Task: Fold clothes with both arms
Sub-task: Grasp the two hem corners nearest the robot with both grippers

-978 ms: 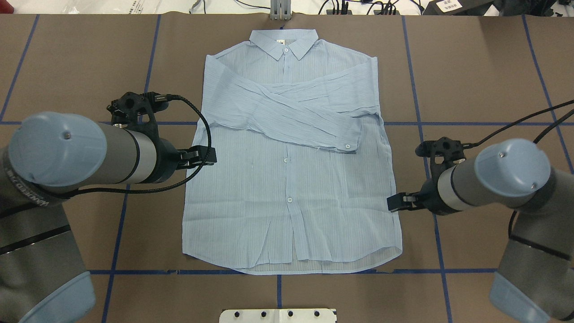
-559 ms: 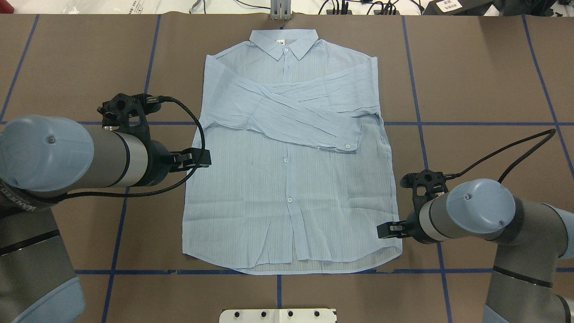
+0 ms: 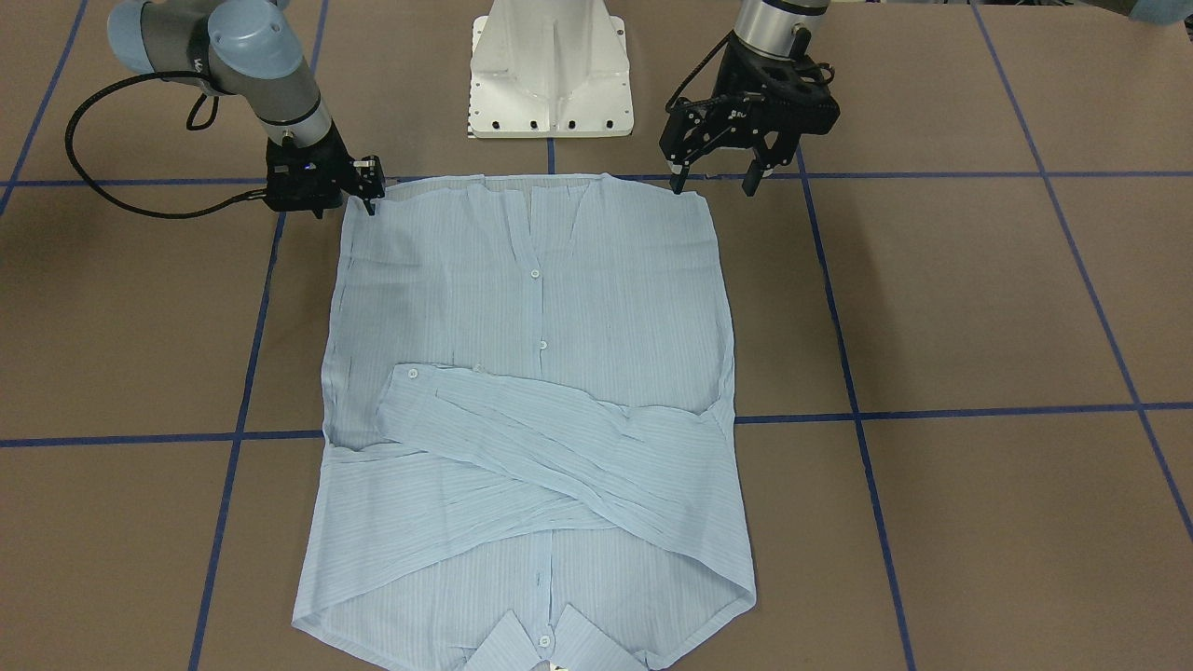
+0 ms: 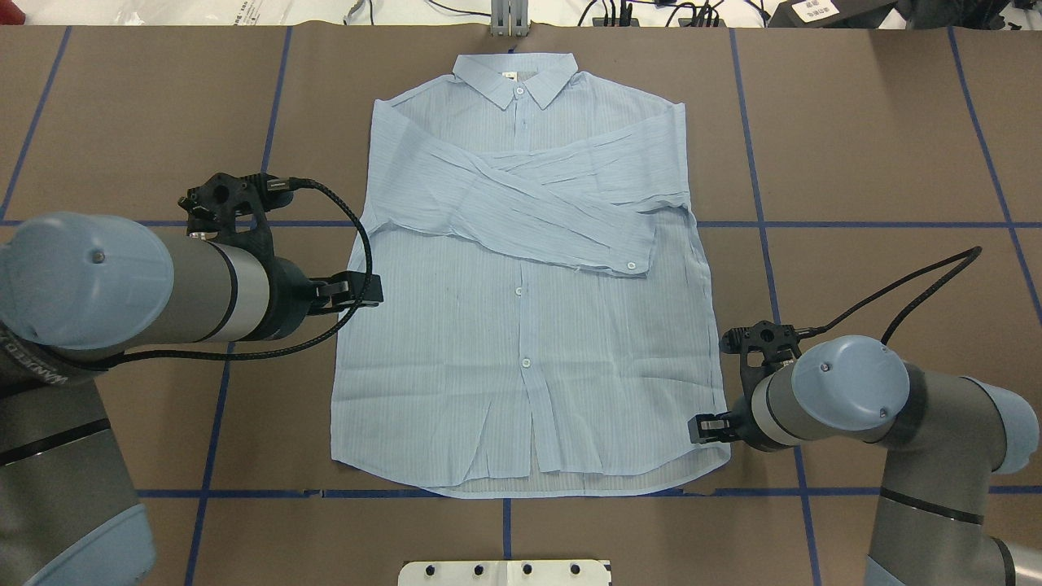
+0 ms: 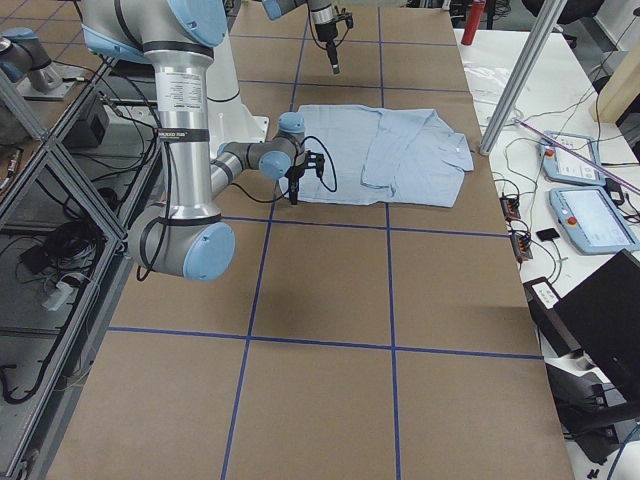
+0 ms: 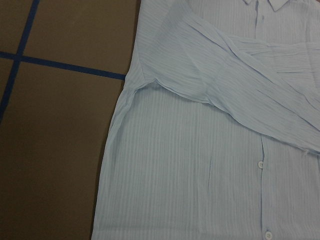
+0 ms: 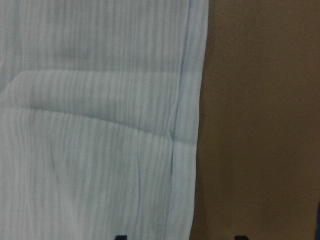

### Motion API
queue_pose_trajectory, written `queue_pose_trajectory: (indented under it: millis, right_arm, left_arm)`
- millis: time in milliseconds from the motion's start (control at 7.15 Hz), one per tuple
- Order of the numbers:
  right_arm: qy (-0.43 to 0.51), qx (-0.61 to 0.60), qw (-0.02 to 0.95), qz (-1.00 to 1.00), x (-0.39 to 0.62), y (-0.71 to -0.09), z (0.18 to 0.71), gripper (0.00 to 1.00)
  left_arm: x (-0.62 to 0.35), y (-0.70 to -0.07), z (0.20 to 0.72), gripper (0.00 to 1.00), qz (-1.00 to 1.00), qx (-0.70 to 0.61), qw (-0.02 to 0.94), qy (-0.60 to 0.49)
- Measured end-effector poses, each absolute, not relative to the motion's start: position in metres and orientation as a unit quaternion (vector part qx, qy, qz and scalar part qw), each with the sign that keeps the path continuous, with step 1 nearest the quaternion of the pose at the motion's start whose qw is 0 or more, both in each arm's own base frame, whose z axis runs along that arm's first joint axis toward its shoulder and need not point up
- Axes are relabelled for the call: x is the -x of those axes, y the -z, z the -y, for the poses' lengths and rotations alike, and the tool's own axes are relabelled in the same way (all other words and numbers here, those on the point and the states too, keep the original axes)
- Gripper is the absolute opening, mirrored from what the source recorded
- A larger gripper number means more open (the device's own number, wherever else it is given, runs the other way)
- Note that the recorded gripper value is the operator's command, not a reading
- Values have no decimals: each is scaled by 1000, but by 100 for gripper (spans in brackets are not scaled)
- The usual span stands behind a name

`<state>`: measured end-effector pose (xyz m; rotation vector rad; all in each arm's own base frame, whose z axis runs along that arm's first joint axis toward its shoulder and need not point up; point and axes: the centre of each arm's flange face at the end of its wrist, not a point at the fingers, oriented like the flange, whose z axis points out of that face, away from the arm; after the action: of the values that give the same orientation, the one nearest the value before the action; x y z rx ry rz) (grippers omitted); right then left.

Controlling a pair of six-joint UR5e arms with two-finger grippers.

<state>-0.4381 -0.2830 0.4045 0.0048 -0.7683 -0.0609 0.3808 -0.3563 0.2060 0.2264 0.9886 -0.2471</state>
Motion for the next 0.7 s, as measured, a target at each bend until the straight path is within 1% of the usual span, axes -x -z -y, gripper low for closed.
queue_pose_trajectory:
  millis: [140,280,419,699]
  right_arm:
    - [33,0,927,373,441,-406,280,58]
    - [35,1,928,372,443,-407,278,35]
    - [36,2,928,371,444,-408,277,32]
    - [37,4,928,370,445,-409,276,33]
  left_arm:
    - [-381,-207,357,99,-471,-108,867,118]
    - [-381,-207,357,99,-471,-108,868,118]
    - [-382,-207,357,99,-471,-108,868,118]
    - [-382,-208,357,99,-471,-108,868,118]
